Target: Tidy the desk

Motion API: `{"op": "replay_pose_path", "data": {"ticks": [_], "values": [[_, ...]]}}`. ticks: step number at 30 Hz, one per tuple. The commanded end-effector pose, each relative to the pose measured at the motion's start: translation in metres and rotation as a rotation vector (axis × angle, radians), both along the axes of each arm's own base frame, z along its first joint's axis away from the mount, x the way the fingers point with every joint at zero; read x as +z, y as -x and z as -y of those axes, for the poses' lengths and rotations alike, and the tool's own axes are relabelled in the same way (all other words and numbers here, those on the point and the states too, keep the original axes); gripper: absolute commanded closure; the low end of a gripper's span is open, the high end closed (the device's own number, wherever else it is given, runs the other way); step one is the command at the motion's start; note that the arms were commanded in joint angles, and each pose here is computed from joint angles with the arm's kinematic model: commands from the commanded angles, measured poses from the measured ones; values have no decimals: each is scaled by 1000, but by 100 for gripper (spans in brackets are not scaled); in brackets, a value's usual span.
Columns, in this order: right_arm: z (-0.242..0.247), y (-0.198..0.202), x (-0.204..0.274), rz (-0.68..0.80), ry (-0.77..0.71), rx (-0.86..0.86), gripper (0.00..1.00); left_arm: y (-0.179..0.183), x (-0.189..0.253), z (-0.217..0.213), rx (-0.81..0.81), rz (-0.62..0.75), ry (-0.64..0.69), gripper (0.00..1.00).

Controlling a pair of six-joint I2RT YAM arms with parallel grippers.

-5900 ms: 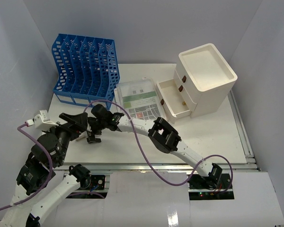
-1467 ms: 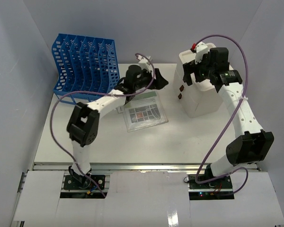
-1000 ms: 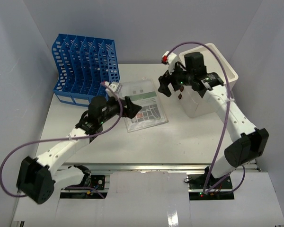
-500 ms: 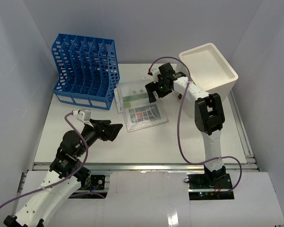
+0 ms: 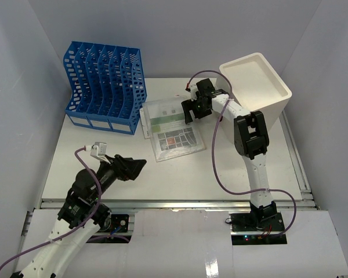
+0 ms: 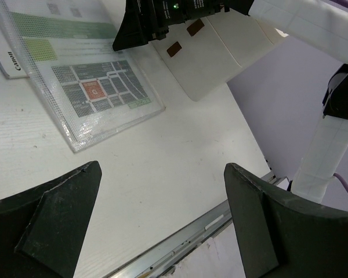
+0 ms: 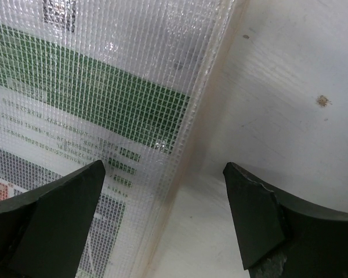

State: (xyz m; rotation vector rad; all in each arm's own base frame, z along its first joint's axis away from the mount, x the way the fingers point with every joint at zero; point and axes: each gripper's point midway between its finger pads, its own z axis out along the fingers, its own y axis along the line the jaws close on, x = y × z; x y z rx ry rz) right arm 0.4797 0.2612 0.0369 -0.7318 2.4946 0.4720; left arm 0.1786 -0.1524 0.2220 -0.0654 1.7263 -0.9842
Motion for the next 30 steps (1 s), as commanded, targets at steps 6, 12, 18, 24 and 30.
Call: {"op": "replay_pose_path", "data": {"ticks": [6,12,18,24,30], "values": [[-8,7,-11,-37,-55,13,33,2,-9,0,6,-53,26,2],[-2,16,-14,-40,-38,22,62,3,-10,1,2,-68,52,2],[9,13,2,6,-13,6,89,1,-4,4,-1,-56,69,2],[10,24,65,159,-80,39,92,-6,2,15,-33,-61,90,2],[16,62,126,302,-168,106,92,-24,-13,28,-41,-94,78,2]]}}
